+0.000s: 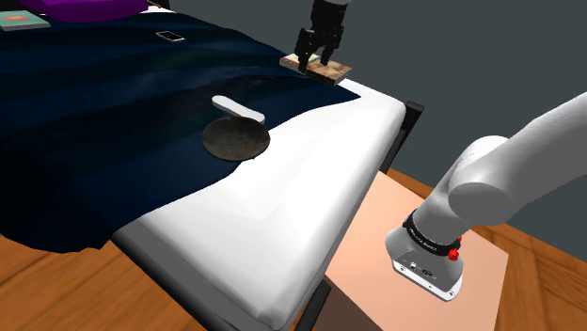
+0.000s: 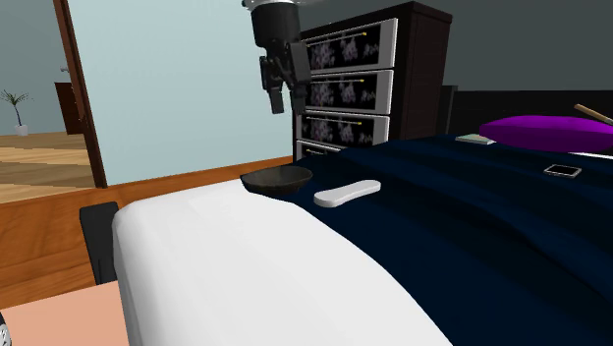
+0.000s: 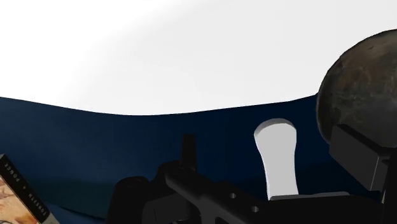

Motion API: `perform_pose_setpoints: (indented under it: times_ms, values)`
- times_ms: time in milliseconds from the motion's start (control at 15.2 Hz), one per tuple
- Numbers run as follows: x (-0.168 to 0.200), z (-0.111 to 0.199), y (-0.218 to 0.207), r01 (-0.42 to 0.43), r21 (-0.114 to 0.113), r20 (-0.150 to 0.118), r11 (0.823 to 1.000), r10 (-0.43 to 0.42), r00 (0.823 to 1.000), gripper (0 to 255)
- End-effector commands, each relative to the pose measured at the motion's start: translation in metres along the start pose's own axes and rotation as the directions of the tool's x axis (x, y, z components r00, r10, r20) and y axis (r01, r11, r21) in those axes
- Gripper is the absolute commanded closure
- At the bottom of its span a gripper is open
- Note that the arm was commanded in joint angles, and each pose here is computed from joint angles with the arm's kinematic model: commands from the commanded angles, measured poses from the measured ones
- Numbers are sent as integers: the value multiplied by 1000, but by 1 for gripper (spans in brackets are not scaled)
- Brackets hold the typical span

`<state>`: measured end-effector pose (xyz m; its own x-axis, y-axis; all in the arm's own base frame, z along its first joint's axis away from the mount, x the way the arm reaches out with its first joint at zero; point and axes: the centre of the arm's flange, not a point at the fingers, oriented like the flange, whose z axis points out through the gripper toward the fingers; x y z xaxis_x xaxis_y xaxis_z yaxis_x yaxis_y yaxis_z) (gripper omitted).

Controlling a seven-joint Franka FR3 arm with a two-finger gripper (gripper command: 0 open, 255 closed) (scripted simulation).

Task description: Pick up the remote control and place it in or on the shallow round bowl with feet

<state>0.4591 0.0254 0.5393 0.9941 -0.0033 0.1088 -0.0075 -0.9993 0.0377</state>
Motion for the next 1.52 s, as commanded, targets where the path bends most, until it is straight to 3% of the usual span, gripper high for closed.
perform_pose_setpoints:
  times_ms: [0,1254,1452]
  values:
    - [21,18,-10,15,3,11,1000,-15,1000,0]
    - [203,182,-98,155,34,108,987,-157,982,0]
    - [209,200,-102,160,35,112,987,-163,980,0]
